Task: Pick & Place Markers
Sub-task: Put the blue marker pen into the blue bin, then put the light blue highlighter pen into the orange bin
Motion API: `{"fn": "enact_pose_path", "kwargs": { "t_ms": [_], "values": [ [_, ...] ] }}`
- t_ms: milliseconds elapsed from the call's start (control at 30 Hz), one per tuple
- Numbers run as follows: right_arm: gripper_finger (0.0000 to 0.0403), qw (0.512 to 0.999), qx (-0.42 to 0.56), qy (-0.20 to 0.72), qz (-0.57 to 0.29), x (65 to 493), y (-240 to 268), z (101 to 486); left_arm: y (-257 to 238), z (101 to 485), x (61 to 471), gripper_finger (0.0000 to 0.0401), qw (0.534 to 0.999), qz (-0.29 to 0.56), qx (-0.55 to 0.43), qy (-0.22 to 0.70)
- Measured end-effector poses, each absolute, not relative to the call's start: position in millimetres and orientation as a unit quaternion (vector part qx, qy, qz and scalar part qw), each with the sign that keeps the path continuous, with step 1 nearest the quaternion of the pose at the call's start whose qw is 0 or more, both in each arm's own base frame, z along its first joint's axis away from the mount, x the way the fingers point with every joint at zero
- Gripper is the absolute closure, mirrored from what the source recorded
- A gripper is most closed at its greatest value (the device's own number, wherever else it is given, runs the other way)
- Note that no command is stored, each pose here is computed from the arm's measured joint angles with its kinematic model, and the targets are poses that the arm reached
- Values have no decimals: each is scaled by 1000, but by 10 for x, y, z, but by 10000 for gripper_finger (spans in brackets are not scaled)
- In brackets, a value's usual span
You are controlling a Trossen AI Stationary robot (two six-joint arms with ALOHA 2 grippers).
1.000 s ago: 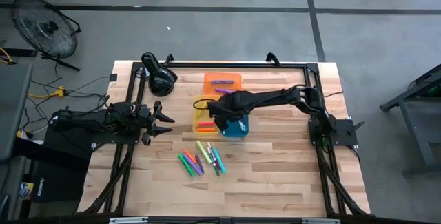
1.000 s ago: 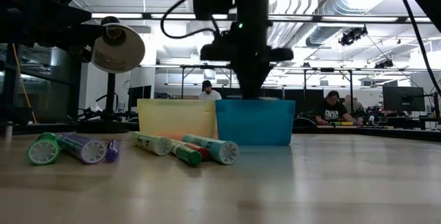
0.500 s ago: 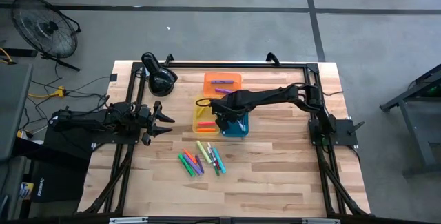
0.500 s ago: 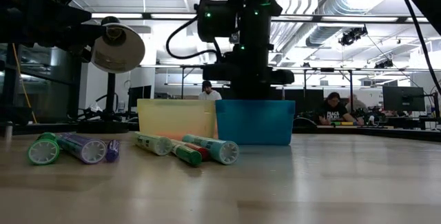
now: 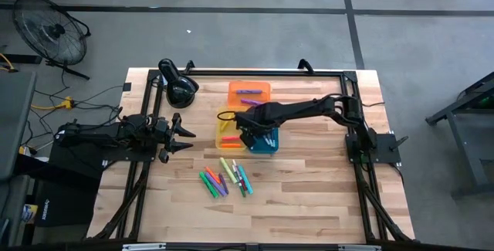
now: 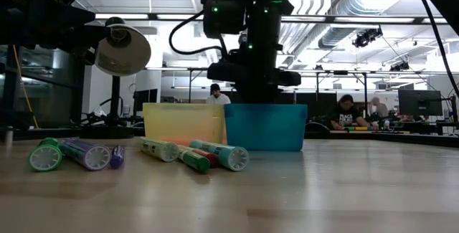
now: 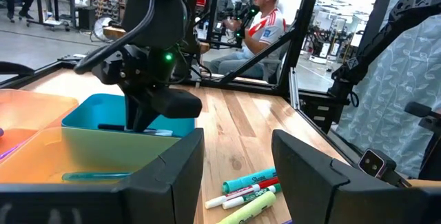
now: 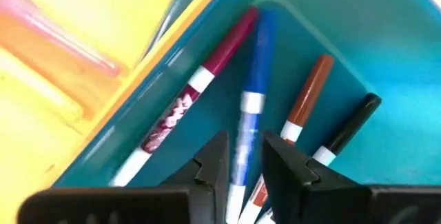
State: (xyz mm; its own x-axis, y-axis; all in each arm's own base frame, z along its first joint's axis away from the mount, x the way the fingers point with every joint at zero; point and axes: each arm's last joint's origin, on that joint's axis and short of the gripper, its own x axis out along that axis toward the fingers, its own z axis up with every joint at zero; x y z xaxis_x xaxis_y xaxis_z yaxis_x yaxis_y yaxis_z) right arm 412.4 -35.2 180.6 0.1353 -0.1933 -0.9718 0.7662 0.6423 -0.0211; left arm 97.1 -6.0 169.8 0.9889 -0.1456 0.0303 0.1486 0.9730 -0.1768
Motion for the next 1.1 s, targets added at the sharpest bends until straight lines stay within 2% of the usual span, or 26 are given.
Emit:
{"fn": "enact_pose_path", "kwargs": {
  "t_ms": [200, 400, 600, 900, 1100],
  "values": [
    [293, 712, 243, 565, -338, 4121, -300, 1824, -60, 1698, 971, 231, 993, -74, -90, -9],
    [264, 733, 220, 548, -338, 4059, -141, 2045, -60, 1698, 971, 231, 993, -74, -90, -9],
    [243, 751, 217, 546, -300, 4041, 140, 2151, -60, 1698, 971, 231, 993, -74, -90, -8],
    [237, 782, 230, 540, -209, 4079, 660, 2181, -60, 1698, 971, 231, 993, -74, -90, -8],
    [237, 783, 247, 541, -183, 4064, 904, 2169, -60, 1698, 971, 231, 993, -74, -90, -9]
  ]
}}
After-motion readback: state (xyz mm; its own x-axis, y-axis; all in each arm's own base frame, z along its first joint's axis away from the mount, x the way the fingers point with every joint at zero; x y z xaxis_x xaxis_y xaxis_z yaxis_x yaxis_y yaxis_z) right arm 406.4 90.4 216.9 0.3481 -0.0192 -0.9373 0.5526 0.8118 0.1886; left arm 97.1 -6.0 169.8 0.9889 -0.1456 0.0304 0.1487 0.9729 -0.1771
